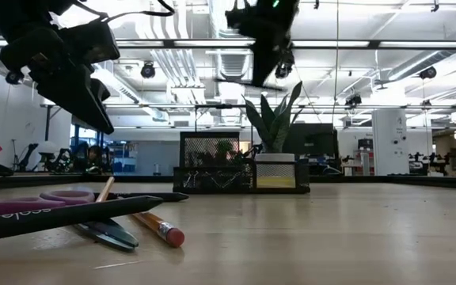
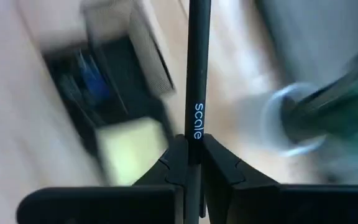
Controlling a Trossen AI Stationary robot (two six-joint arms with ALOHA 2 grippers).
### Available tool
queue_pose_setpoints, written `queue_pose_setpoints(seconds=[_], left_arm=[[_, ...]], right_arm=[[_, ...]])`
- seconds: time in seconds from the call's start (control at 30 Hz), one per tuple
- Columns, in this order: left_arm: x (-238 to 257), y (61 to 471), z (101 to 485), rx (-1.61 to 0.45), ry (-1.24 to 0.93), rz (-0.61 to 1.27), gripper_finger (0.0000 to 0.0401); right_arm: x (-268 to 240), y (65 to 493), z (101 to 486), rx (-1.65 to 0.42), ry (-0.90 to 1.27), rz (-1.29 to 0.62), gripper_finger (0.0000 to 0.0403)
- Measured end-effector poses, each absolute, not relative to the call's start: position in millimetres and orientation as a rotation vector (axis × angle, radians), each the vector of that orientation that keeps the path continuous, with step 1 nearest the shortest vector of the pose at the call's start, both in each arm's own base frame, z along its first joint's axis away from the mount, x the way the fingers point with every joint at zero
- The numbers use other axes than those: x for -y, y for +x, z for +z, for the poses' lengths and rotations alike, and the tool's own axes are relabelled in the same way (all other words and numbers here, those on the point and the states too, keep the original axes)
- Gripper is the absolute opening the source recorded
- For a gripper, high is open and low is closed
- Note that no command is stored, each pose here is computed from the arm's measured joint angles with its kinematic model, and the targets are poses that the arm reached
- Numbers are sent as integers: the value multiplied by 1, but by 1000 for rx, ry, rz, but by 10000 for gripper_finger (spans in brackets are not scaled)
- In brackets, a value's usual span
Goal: Pick and place office supplies into organizer
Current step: Put the top right pen into the desk organizer
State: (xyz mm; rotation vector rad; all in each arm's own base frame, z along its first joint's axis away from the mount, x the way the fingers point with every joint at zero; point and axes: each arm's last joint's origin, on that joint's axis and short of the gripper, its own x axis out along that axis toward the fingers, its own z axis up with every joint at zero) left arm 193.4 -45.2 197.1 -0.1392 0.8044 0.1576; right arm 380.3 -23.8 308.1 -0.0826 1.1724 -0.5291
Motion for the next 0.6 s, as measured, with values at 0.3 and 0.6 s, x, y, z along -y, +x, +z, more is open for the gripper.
queue_pose_setpoints(seconds=[0.3, 0.6], left_arm=[[42, 181, 207, -816, -237, 205, 88], [34, 155, 238, -636, -330, 208, 88]], right_arm=[[16, 420, 275, -1563, -1258, -239, 12], [8, 445, 257, -1628, -1287, -250, 13]])
